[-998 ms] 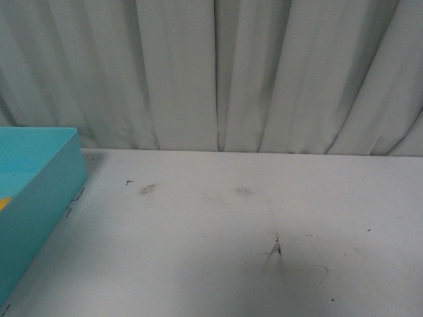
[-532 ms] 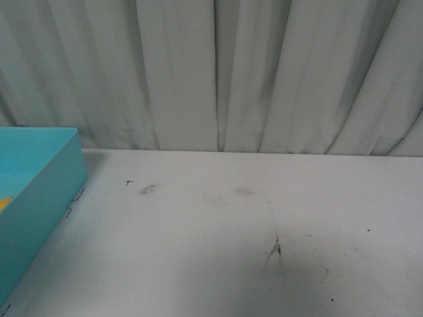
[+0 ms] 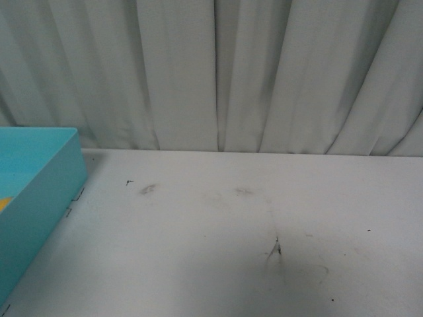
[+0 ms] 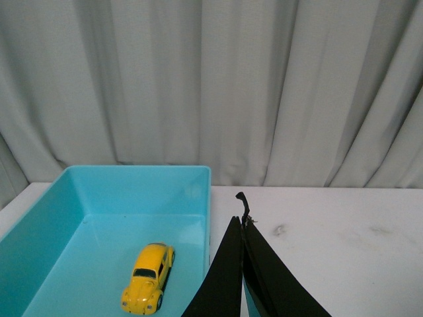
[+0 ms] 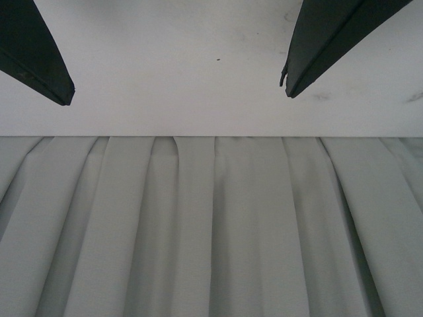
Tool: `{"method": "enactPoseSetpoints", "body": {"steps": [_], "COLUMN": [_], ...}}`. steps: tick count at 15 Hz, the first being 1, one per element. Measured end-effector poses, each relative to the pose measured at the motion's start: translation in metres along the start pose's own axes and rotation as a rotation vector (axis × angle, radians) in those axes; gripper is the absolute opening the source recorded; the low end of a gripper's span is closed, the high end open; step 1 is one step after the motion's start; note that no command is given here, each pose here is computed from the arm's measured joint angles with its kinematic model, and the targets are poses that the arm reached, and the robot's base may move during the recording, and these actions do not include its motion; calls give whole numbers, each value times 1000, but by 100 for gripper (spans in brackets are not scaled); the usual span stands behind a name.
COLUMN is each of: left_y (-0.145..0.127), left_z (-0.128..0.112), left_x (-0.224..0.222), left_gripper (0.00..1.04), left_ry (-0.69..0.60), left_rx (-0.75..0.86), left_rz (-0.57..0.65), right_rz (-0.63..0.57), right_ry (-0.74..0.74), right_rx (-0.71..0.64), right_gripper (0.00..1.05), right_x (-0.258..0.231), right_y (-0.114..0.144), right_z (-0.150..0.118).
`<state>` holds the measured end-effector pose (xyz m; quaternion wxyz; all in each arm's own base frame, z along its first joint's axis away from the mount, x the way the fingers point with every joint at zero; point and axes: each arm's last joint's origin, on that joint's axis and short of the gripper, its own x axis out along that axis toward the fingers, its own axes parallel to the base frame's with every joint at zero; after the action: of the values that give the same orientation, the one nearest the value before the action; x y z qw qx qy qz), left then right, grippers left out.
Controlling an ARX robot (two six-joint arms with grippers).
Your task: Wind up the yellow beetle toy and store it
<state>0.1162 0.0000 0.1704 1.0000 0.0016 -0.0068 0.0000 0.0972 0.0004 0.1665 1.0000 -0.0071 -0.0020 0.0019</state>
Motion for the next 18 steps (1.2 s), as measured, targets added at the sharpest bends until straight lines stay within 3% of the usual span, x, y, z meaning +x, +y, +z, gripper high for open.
{"method": "enactPoseSetpoints", "body": {"steps": [7, 8, 12, 18], "left_y": [0, 0, 0, 0], "left_z": [-1, -6, -4, -4], "left_x": [-8, -13, -19, -19], "left_gripper": [2, 2, 2, 75], "left_ry": [2, 48, 14, 13], "left_rx": [0, 0, 0, -1], "left_rz": [0, 0, 0, 0], "right_rz": [0, 0, 0, 0], "right_ry": [0, 0, 0, 1], "right_rx": [0, 0, 0, 0], "right_gripper": [98, 98, 98, 98], "right_x": [0, 0, 0, 0], "right_y": [0, 0, 0, 0], "right_z": [0, 0, 0, 0]}}
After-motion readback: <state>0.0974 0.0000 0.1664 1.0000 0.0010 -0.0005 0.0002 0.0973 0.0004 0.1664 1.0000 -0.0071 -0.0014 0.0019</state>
